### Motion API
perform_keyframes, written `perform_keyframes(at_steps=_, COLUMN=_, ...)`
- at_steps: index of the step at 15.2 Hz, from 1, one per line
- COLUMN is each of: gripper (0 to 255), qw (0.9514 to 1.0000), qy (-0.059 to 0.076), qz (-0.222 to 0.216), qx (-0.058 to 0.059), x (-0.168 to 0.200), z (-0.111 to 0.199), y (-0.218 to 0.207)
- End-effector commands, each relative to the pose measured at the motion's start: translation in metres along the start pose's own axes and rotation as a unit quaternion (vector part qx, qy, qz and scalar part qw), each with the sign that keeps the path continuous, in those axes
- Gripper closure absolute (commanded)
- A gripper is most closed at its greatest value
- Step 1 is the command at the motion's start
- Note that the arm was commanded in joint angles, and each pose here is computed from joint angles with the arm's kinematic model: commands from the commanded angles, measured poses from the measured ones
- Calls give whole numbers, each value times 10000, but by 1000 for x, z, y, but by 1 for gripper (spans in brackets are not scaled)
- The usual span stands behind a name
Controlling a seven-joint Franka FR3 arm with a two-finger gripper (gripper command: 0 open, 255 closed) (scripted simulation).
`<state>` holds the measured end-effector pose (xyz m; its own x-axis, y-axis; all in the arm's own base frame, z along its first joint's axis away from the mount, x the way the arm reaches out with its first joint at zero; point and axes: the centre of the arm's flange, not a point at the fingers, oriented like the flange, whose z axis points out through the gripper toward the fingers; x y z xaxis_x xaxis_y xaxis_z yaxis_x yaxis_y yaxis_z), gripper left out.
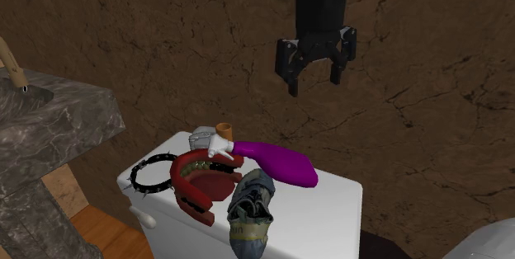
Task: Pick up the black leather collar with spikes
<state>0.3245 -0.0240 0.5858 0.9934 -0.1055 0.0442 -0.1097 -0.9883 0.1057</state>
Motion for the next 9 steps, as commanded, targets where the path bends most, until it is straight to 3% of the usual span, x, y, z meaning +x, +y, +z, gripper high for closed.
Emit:
perform_keyframes(at_steps=1, gripper=0, qw=10000, qy=0, qz=0, qx=0, x=0, z=0, y=0)
perform_keyframes(at_steps=9, gripper=0, qw=9987, qy=427, qz=2, qx=281, x=20, z=54, y=-76)
